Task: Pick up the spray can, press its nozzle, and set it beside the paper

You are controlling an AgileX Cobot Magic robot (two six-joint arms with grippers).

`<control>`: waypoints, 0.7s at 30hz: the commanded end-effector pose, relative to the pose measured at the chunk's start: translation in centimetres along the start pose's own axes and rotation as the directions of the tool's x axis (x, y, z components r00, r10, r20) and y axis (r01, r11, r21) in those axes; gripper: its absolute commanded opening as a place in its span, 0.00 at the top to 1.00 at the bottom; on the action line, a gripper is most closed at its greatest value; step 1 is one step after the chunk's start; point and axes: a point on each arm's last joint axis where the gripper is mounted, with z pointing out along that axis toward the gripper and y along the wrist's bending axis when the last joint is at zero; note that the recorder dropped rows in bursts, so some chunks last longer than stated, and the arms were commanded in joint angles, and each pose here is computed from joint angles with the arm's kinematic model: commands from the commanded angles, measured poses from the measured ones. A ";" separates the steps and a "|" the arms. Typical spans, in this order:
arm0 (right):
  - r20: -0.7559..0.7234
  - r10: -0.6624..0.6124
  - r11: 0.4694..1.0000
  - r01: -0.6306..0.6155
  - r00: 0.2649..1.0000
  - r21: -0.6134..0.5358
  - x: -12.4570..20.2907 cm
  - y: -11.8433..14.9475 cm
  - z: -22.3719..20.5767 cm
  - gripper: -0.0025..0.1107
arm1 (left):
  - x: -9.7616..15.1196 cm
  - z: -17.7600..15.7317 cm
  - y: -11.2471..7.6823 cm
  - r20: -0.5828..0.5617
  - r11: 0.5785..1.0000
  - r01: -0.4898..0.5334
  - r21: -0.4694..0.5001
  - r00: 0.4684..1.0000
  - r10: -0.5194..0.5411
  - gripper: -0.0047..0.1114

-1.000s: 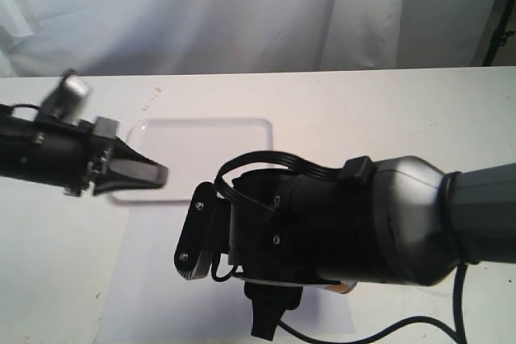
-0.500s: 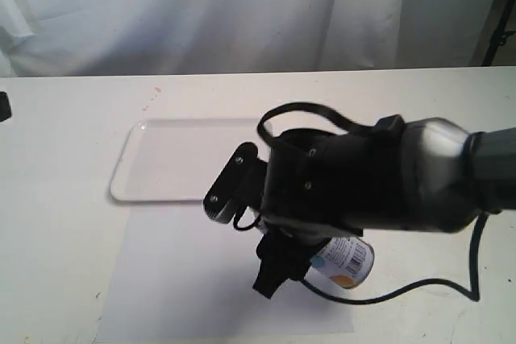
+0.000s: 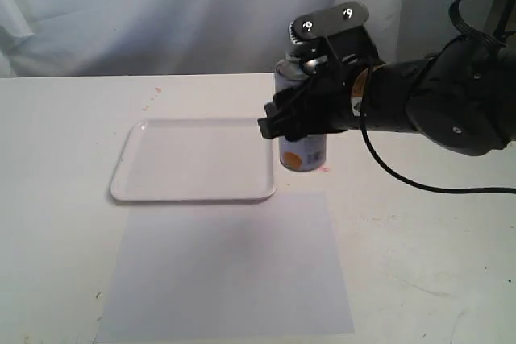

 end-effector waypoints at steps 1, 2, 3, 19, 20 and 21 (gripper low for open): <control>0.250 0.032 0.994 -0.005 0.968 -0.110 -1.7 0.0 0.8 0.98 | 0.5 -1.2 -0.6 0.047 0.998 -0.057 0.007 0.997 0.057 0.96; 0.261 0.034 0.993 -0.003 0.965 -0.116 -1.7 -0.1 1.2 0.98 | 0.6 -1.3 -0.7 0.043 0.997 -0.080 0.000 0.996 0.080 0.96; 0.269 0.039 0.992 -0.005 0.962 -0.124 -1.5 -0.2 1.7 0.98 | 0.8 -1.4 -0.7 0.031 0.995 -0.101 -0.002 0.994 0.101 0.96; 0.287 0.037 0.989 0.007 0.957 -0.149 -2.1 -0.2 9.6 0.98 | -0.9 -2.0 1.4 0.159 0.924 -0.248 -0.293 0.940 0.302 0.96; 0.292 0.035 0.988 0.011 0.956 -0.153 -2.1 -0.2 9.7 0.98 | -1.1 -2.2 1.7 0.165 0.902 -0.275 -0.334 0.925 0.343 0.96; 0.292 0.025 0.988 0.021 0.956 -0.154 -2.1 -0.2 9.7 0.98 | -1.2 -2.2 1.8 0.161 0.894 -0.285 -0.346 0.920 0.356 0.96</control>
